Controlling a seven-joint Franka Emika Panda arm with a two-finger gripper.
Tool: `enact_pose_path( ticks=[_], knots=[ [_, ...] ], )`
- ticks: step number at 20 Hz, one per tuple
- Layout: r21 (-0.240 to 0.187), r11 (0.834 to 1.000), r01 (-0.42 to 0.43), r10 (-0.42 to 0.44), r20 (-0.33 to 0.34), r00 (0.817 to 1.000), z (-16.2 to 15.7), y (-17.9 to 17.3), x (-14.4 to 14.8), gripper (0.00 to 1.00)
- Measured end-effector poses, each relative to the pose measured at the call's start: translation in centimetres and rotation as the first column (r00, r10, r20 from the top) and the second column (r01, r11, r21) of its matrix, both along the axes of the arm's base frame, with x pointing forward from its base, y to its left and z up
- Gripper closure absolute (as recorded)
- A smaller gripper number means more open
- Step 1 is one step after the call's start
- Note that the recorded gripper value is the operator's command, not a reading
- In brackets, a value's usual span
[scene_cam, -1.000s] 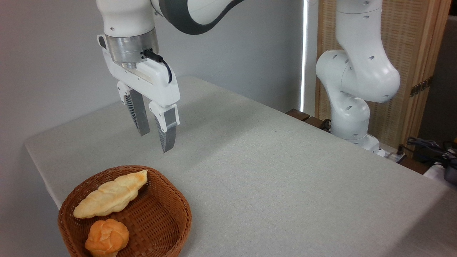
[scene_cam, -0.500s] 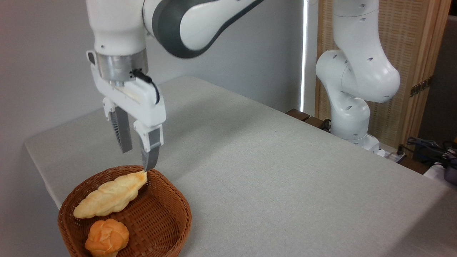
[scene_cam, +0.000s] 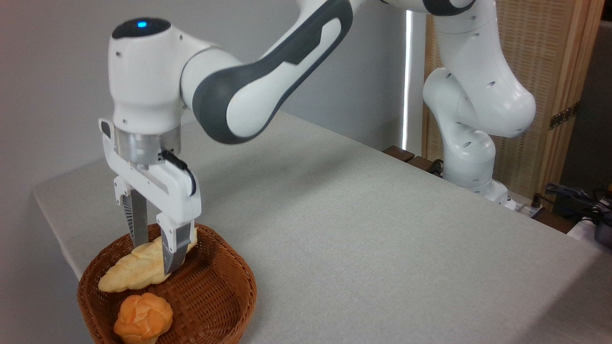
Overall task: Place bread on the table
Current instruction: 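Lower the open gripper onto the long twisted bread roll in the basket, then close the gripper on the middle of the twisted bread roll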
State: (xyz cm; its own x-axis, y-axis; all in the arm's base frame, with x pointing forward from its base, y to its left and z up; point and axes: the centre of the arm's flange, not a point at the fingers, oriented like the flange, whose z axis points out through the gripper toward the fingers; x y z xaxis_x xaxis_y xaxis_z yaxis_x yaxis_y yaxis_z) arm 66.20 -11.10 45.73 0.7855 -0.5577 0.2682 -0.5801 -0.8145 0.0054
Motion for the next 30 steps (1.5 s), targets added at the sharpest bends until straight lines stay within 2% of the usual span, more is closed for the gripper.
enact_pose_path(
  ticks=[5, 9, 11, 15, 18, 20, 24, 27, 30],
  knots=[
    [-0.023, 1.000, -0.003, 0.002, -0.017, 1.000, -1.5, -0.7, 0.3, 0.00],
    [-0.088, 0.996, -0.032, 0.032, -0.003, 0.999, -1.4, -1.1, 0.5, 0.00],
    [-0.100, 0.994, -0.040, 0.041, 0.012, 0.999, -1.2, -1.1, 0.7, 0.00],
    [-0.093, 0.995, -0.036, 0.038, 0.014, 0.999, -1.4, -1.1, 0.7, 0.00],
    [-0.035, 0.999, -0.009, 0.010, 0.013, 1.000, -2.3, -1.0, 0.9, 0.00],
    [-0.018, 1.000, 0.001, 0.000, 0.008, 1.000, -2.9, -1.1, 1.0, 0.00],
    [-0.021, 1.000, 0.009, -0.009, 0.003, 1.000, -3.3, -1.9, 0.9, 0.00],
    [-0.051, 0.998, -0.046, 0.046, -0.010, 0.999, -3.2, -2.2, 0.9, 0.00],
    [-0.059, 0.996, -0.069, 0.068, -0.015, 0.998, -3.2, -2.1, 0.9, 0.00]
  ],
)
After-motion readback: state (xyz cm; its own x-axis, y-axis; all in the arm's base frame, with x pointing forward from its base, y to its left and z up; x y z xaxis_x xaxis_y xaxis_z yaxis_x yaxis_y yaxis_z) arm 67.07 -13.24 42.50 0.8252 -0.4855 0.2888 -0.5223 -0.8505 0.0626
